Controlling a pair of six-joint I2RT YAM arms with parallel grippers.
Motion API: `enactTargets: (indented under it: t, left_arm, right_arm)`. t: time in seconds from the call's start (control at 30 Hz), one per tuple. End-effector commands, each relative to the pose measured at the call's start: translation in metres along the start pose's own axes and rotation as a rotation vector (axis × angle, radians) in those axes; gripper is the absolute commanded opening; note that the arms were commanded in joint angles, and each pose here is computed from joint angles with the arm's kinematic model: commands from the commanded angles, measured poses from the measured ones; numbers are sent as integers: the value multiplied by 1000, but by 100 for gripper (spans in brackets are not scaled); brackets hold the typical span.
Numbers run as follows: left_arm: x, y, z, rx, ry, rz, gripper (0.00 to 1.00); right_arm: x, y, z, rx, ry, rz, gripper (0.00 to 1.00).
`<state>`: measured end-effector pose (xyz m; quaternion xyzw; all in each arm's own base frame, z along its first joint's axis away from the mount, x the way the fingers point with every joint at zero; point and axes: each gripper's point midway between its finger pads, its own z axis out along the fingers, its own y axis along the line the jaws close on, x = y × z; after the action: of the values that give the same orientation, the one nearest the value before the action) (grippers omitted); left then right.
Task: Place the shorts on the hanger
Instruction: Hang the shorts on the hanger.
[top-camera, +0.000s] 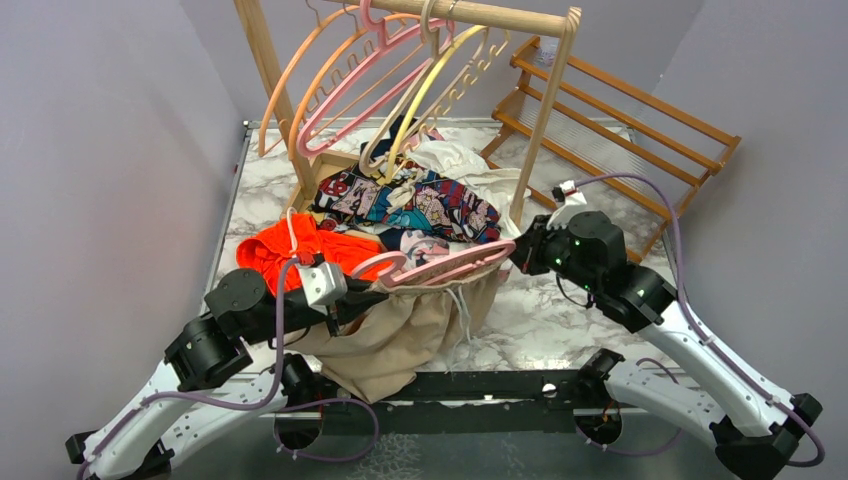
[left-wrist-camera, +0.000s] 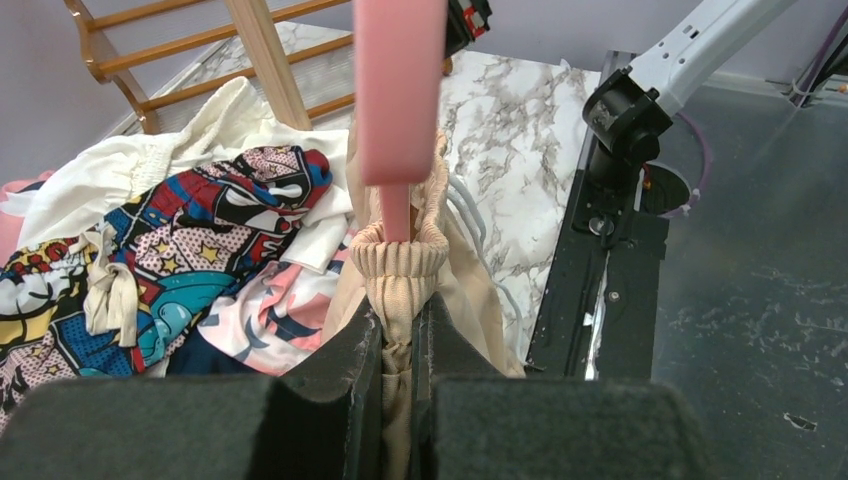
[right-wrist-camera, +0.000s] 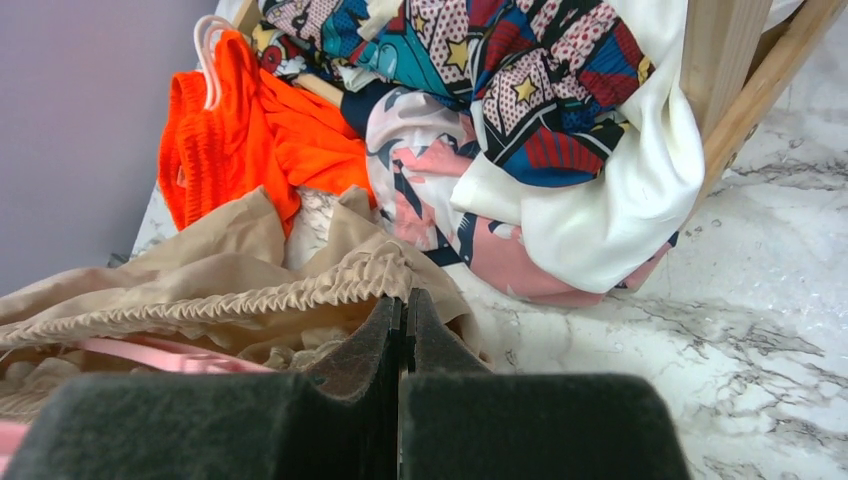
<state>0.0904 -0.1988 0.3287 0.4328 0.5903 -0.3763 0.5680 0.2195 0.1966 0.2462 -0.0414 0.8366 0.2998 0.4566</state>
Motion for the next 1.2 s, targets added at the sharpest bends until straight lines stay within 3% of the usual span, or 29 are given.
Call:
enactTargets:
  t: [0.0, 0.4, 0.5, 0.67, 0.83, 0.97, 1.17]
  left_arm:
    - [6, 6, -1, -29, 13, 23, 0]
    - [54, 32, 15, -133, 189, 41, 0]
    - [58, 30, 23, -112, 203, 32, 0]
    - [37, 21, 46, -40, 99, 1, 0]
    - [21, 19, 72, 10, 31, 1, 0]
    - [-8, 23, 85, 19, -51, 22, 0]
    - [-87, 27, 75, -12, -295, 58, 0]
  right_arm:
    - [-18, -4, -16, 46, -39, -45, 1]
    - [-35, -1, -38, 70, -22, -130, 1]
    - [-40, 16, -43, -9, -9, -155, 1]
    - [-39, 71, -48, -291, 50, -189, 1]
    - [-53, 114, -48, -500, 30, -186, 1]
    - [-91, 150, -64, -610, -25, -219, 1]
    - [-161, 193, -117, -697, -166, -269, 1]
